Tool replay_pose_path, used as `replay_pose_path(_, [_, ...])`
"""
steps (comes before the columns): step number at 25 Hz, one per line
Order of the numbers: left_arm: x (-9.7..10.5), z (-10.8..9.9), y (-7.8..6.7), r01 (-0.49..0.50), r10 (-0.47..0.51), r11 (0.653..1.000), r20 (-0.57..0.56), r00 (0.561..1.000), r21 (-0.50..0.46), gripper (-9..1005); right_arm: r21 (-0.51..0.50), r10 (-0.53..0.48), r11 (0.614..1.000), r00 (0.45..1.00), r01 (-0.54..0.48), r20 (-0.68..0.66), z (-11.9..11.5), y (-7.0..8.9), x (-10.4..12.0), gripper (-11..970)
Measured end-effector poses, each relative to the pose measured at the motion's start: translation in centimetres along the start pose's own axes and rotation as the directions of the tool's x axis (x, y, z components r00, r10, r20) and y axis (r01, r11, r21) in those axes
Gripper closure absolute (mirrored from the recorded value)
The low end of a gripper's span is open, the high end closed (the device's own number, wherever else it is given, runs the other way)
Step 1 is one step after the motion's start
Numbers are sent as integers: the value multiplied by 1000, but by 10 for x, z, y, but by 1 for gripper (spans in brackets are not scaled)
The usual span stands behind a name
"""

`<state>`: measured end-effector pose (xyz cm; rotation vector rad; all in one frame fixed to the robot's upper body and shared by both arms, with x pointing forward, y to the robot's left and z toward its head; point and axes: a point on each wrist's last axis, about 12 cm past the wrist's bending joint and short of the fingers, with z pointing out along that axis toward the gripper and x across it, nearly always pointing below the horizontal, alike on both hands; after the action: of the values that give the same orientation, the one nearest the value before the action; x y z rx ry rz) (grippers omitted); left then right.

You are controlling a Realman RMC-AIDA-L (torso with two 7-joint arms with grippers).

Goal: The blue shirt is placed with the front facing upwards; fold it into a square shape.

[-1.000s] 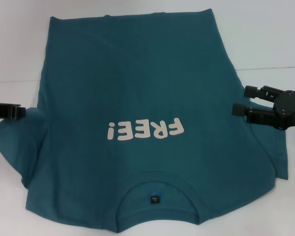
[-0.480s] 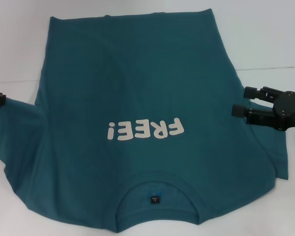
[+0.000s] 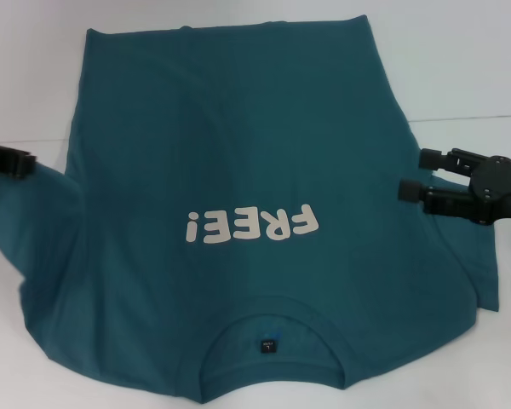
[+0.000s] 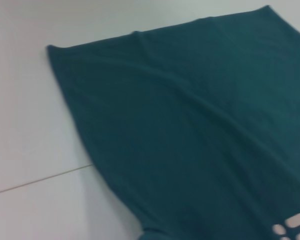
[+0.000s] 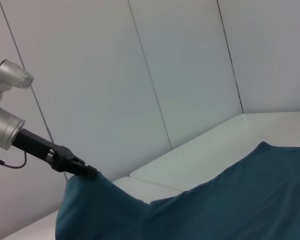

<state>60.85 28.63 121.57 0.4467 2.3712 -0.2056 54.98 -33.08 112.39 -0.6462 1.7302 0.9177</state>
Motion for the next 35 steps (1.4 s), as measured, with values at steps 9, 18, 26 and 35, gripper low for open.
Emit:
replay_pose_path(9, [-9,19,-38,-27,30,997,-35,999,76,960,6,8,1000,1000,-8,-5,-3,0,3,37])
replay_pose_path(18, [-2,53,-64,37,-26,984,-66,997,172,876,9,13,1000,1000,-13,-10,-5,1,6,37])
replay_pose_path(26, [-2,52,-66,54,-65,981,54,996,184,792,8,19,1000,1000,-19,-11,-5,1,6,37])
replay_pose_path(35, [34,64,-23,317,-322,944,41,946,97,444,15,21,1000,1000,-21,-11,-6,1,7,37])
